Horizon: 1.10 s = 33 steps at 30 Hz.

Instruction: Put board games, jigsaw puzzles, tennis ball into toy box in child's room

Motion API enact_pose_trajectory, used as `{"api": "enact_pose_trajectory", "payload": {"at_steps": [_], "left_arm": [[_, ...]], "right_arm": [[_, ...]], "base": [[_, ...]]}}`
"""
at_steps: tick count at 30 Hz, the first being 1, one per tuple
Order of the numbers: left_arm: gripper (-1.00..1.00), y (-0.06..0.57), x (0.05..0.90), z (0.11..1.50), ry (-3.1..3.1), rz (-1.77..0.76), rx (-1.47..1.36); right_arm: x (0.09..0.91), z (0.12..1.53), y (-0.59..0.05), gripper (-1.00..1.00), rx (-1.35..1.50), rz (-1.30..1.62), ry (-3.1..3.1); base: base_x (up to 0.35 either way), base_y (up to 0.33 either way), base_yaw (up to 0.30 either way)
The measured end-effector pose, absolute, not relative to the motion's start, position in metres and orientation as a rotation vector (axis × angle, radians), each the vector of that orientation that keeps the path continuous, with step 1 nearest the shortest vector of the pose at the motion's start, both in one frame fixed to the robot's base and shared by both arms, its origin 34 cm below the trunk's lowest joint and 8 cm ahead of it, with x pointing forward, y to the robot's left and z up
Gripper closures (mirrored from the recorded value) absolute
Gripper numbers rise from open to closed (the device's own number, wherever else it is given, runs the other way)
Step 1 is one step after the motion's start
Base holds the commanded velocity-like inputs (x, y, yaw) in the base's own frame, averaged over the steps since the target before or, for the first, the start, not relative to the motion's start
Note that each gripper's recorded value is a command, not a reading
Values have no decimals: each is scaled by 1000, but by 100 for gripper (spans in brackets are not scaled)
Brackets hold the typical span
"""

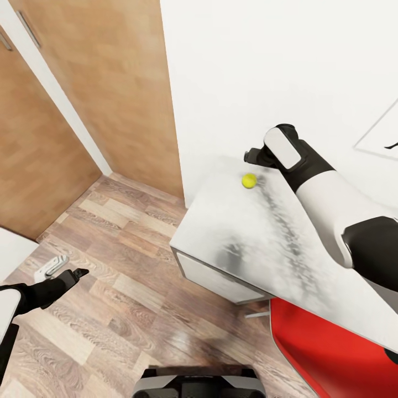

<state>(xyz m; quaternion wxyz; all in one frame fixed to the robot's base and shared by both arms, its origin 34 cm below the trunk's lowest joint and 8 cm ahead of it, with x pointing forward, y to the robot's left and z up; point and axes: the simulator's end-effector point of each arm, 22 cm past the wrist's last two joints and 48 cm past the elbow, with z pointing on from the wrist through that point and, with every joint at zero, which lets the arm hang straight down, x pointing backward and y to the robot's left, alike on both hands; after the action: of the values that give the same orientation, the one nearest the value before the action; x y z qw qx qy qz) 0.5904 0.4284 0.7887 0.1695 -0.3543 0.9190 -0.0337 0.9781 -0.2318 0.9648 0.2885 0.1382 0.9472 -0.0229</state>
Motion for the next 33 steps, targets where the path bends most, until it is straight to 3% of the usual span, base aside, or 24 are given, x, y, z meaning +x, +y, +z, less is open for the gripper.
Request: {"api": "enact_pose_trajectory", "payload": {"at_steps": [33], "left_arm": [[-100,429,579,764,2660,-68,-1020]], "right_arm": [[988,936,-237,-100,333,-147,2524]], "base": [[0,0,56]]}}
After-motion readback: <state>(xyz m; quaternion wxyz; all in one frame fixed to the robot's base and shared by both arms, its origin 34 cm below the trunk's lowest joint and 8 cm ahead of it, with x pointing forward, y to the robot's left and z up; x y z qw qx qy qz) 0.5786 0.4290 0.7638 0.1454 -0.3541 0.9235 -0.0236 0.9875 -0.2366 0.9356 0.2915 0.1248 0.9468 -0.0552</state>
